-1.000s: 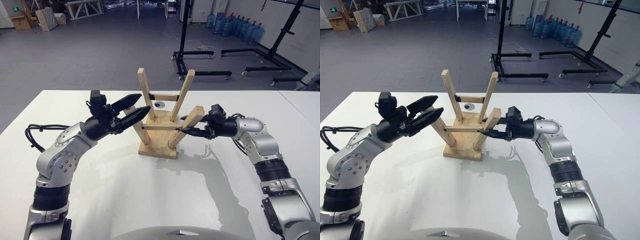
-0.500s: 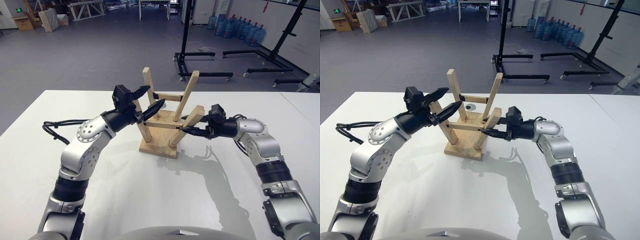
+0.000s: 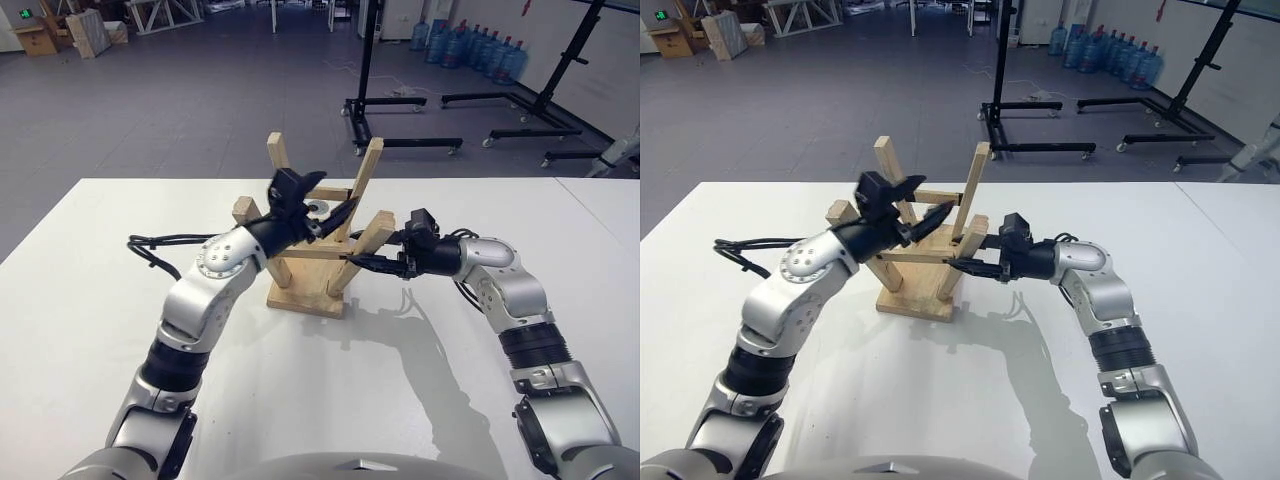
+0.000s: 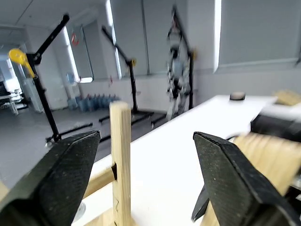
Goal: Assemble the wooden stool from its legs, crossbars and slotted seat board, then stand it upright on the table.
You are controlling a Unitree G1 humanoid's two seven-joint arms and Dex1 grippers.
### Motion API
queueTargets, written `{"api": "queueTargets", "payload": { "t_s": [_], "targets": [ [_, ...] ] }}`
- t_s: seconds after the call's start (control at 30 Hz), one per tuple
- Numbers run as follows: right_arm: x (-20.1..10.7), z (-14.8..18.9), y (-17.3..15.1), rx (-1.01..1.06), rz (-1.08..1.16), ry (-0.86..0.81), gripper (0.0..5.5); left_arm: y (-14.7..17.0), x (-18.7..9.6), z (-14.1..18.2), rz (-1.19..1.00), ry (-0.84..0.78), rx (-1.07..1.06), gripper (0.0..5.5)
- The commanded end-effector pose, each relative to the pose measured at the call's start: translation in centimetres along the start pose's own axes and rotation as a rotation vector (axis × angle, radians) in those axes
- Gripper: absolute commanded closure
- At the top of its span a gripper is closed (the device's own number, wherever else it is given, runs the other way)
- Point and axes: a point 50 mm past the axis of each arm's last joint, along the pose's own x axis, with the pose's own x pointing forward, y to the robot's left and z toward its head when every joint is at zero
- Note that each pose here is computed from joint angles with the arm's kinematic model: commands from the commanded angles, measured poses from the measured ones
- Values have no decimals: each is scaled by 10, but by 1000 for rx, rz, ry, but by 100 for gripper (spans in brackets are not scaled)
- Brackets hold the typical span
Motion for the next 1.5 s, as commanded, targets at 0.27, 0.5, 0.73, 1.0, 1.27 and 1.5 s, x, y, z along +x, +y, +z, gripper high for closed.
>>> {"api": "queueTargets", "payload": {
  "t_s": [0.27,0.5,0.73,1.0,1.27,1.5],
  "targets": [
    [9,-9,9,37,26,25,346,-1,2,-40,58,261,348,190],
    [14,-8,13,40,47,16,346,-16,3,-55,20,346,314,190],
    [18,-8,19,52,67,17,346,-25,-2,-75,-9,508,298,190],
    [19,-3,18,45,65,15,346,-34,-6,-82,-22,582,410,190],
    [26,6,18,39,68,17,346,-65,-25,-97,-34,660,382,190],
    [34,13,16,8,91,13,346,-42,-10,-80,196,545,357,190]
  ]
}}
